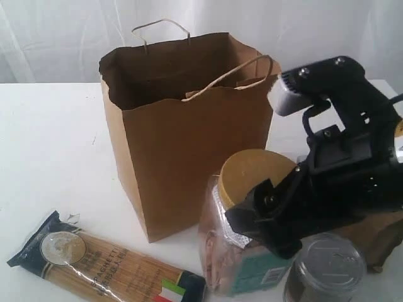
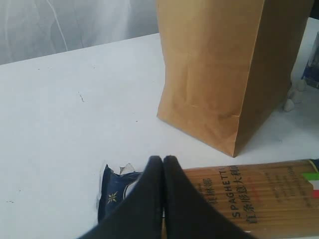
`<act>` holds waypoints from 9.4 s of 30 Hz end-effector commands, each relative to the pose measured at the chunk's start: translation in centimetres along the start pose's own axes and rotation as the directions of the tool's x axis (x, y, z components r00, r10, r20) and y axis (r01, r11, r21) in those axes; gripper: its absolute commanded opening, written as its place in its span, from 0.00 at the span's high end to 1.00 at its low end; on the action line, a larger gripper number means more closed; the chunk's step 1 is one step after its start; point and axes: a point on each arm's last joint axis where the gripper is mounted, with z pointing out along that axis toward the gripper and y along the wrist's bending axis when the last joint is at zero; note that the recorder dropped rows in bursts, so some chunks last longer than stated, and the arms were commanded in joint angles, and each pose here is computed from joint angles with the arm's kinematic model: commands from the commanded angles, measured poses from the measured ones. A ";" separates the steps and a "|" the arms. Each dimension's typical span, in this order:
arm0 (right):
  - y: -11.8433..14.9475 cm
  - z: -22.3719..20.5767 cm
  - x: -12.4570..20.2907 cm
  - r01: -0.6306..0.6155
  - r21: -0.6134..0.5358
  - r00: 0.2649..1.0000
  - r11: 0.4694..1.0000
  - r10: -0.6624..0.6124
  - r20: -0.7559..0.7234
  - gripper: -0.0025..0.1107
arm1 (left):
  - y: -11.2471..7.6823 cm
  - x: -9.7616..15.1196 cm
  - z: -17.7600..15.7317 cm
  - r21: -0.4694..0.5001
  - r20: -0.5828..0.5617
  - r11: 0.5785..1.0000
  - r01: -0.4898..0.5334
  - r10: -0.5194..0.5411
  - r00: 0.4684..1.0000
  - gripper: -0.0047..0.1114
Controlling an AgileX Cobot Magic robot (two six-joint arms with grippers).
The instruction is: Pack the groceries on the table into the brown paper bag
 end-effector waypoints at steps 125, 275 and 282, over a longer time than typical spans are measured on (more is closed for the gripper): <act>-1.7 3.9 -14.2 0.103 0.306 0.926 0.946 -0.204 0.318 0.16 | 0.0 0.1 0.0 -0.002 0.000 1.000 0.004 -0.004 1.000 0.96; -15.6 1.3 -8.8 -0.170 0.364 0.985 0.916 0.150 0.084 0.52 | 0.0 0.1 0.0 -0.002 0.000 1.000 0.004 -0.004 1.000 0.96; -16.5 2.9 -8.8 -0.173 0.366 0.985 0.914 0.157 0.073 0.59 | 0.0 0.1 0.0 -0.002 0.000 1.000 0.004 -0.004 1.000 0.96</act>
